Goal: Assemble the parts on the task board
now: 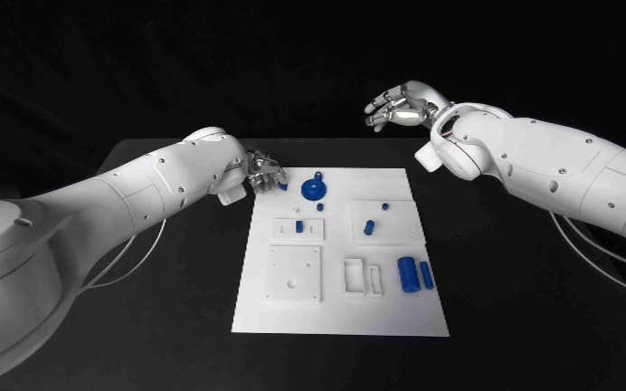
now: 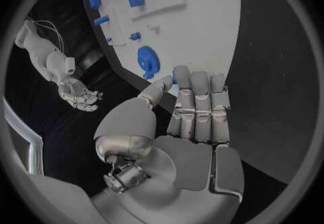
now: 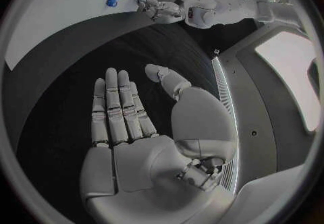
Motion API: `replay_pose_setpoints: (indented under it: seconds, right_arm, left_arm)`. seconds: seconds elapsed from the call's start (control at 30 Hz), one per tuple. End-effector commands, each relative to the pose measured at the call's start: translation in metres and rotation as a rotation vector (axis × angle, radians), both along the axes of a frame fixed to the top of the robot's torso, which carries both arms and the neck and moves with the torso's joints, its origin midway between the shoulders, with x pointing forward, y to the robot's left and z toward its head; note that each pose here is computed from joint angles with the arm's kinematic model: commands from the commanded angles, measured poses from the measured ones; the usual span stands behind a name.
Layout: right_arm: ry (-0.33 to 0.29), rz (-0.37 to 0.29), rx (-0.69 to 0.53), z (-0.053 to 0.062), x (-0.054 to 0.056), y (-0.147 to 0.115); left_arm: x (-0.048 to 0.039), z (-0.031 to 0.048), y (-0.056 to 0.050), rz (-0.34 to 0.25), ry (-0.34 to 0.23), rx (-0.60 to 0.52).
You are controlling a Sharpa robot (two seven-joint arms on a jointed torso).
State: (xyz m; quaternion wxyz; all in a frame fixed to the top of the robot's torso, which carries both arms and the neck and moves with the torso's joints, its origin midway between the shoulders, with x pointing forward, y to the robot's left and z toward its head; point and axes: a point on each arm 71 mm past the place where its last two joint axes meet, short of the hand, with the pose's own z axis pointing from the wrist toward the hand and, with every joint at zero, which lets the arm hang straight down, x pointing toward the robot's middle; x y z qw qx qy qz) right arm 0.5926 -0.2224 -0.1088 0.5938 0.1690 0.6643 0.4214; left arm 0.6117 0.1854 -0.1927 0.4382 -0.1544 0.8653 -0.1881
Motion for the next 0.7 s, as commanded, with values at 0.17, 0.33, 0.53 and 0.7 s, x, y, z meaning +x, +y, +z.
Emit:
replay_pose_setpoints:
  seconds: [0.17, 0.33, 0.53, 0.7]
  right_arm:
    - [-0.006, -0.002, -0.003, 0.001, 0.000, -0.003]
    - [-0.006, -0.005, -0.003, 0.001, 0.000, -0.005]
    - [-0.005, -0.008, -0.004, 0.001, 0.000, -0.007]
    - [-0.005, -0.012, -0.005, 0.001, 0.000, -0.010]
  left_arm:
    - [-0.0039, 0.0054, 0.001, 0.008, -0.082, 0.004]
    - [-0.0088, 0.0106, 0.001, -0.011, -0.111, 0.009]
    - [-0.0196, 0.0180, 0.002, -0.043, -0.132, 0.021]
    - [-0.0304, 0.0265, 0.005, -0.060, -0.144, 0.034]
